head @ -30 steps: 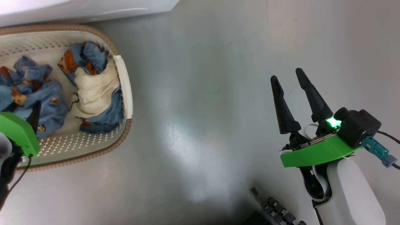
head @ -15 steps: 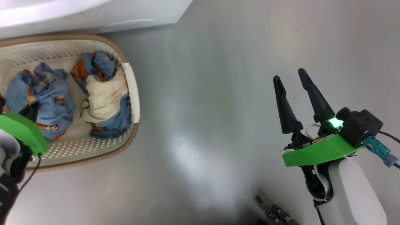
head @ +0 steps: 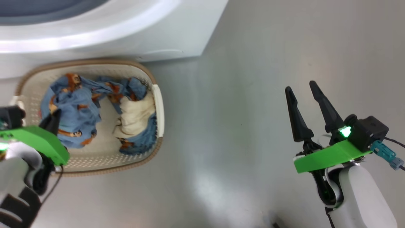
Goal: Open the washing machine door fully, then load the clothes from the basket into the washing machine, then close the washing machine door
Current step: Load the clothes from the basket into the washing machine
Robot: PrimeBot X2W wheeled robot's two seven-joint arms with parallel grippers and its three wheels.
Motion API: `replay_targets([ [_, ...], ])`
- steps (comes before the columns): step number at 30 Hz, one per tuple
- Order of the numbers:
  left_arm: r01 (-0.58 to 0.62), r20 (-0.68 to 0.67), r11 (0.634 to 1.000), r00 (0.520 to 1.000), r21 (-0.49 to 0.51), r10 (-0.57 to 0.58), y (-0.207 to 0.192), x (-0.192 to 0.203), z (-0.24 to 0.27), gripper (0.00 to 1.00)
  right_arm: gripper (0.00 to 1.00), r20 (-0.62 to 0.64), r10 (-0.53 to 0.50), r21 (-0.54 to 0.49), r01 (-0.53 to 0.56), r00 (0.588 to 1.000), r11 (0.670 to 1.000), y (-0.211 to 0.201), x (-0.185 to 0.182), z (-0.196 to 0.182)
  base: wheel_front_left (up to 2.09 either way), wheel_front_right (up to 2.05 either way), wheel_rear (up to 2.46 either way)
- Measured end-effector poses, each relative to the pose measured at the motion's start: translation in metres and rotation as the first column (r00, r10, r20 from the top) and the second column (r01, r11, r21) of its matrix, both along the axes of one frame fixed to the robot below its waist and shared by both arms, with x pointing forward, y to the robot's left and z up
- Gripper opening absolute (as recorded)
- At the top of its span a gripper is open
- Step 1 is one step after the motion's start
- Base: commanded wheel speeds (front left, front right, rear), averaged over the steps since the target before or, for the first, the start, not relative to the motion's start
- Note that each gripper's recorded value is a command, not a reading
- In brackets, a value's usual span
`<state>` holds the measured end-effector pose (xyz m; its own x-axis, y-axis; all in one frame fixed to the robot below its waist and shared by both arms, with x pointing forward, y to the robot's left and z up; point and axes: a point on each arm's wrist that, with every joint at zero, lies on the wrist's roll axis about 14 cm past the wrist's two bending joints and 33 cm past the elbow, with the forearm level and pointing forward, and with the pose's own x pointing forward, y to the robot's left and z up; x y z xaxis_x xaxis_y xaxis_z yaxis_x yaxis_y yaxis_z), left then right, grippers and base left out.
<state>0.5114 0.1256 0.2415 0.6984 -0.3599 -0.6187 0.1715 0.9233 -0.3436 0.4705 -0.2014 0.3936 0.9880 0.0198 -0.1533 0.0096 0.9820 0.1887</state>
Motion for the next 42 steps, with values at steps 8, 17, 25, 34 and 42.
replay_targets([
  [8,-0.043,0.111,0.999,0.993,-0.02,0.045,0.011,-0.015,0.047,0.0,1.0,0.02,0.032,0.0,-0.032,0.999,0.999,0.005,-0.009,0.016,0.0,0.0,0.0],
  [17,-0.088,0.261,0.996,0.961,-0.03,0.093,0.025,-0.035,0.103,0.0,1.0,0.048,0.051,-0.002,-0.051,0.998,0.999,0.006,-0.024,0.035,0.0,0.0,0.0],
  [25,-0.126,0.399,0.991,0.907,-0.047,0.134,0.038,-0.053,0.153,0.0,1.0,0.078,0.057,0.014,-0.058,0.995,0.998,0.009,-0.037,0.051,0.0,0.0,0.0],
  [34,-0.182,0.514,0.981,0.837,-0.063,0.188,0.056,-0.081,0.195,0.0,1.0,0.095,0.055,0.013,-0.057,0.994,0.998,0.006,-0.055,0.063,0.0,0.0,0.0],
  [42,-0.235,0.591,0.969,0.772,-0.077,0.234,0.072,-0.11,0.225,0.0,1.0,0.108,0.04,0.022,-0.043,0.993,0.999,0.001,-0.068,0.07,0.0,0.0,0.0],
])
